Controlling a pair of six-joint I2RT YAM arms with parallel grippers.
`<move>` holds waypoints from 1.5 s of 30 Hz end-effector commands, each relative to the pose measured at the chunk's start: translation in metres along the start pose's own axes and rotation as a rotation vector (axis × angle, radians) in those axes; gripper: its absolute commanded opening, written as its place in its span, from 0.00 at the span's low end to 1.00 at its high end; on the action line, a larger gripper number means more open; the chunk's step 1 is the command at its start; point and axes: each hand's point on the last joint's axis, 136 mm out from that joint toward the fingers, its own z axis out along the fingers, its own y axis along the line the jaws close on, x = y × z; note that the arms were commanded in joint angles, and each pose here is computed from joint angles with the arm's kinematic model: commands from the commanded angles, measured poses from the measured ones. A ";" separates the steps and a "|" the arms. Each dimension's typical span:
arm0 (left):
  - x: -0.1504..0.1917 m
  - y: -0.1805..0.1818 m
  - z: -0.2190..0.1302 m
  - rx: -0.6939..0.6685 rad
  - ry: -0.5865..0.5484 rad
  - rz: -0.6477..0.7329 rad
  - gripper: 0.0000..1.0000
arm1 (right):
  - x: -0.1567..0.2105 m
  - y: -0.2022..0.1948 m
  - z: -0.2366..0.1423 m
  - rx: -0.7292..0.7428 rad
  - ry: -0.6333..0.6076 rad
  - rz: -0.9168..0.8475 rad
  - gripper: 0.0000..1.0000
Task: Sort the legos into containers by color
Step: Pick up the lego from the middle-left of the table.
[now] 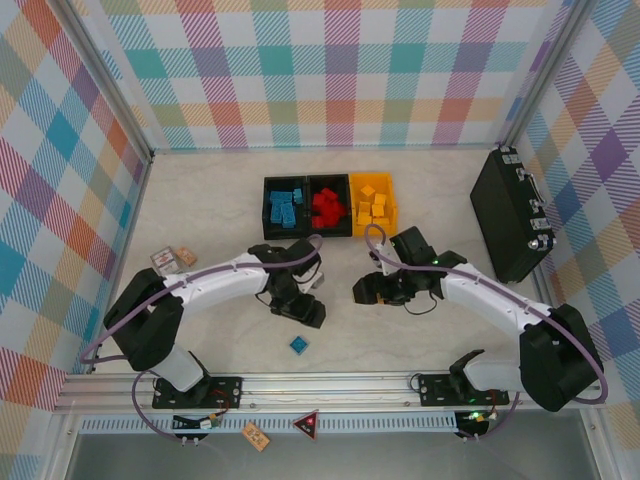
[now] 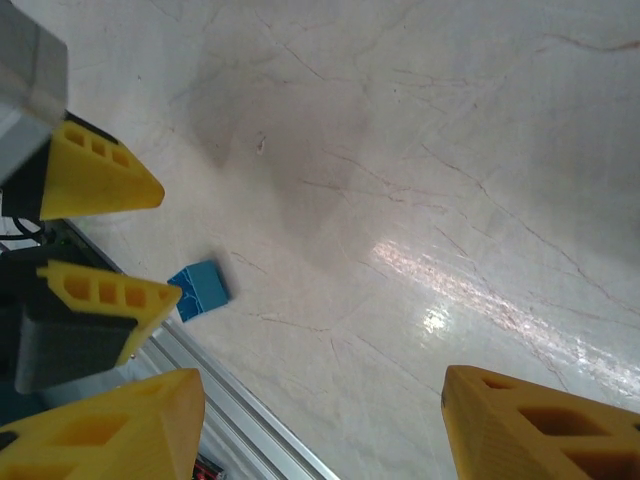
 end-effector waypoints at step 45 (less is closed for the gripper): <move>-0.053 0.065 -0.077 -0.208 -0.204 -0.181 0.29 | -0.045 0.021 -0.005 -0.039 -0.131 -0.009 0.64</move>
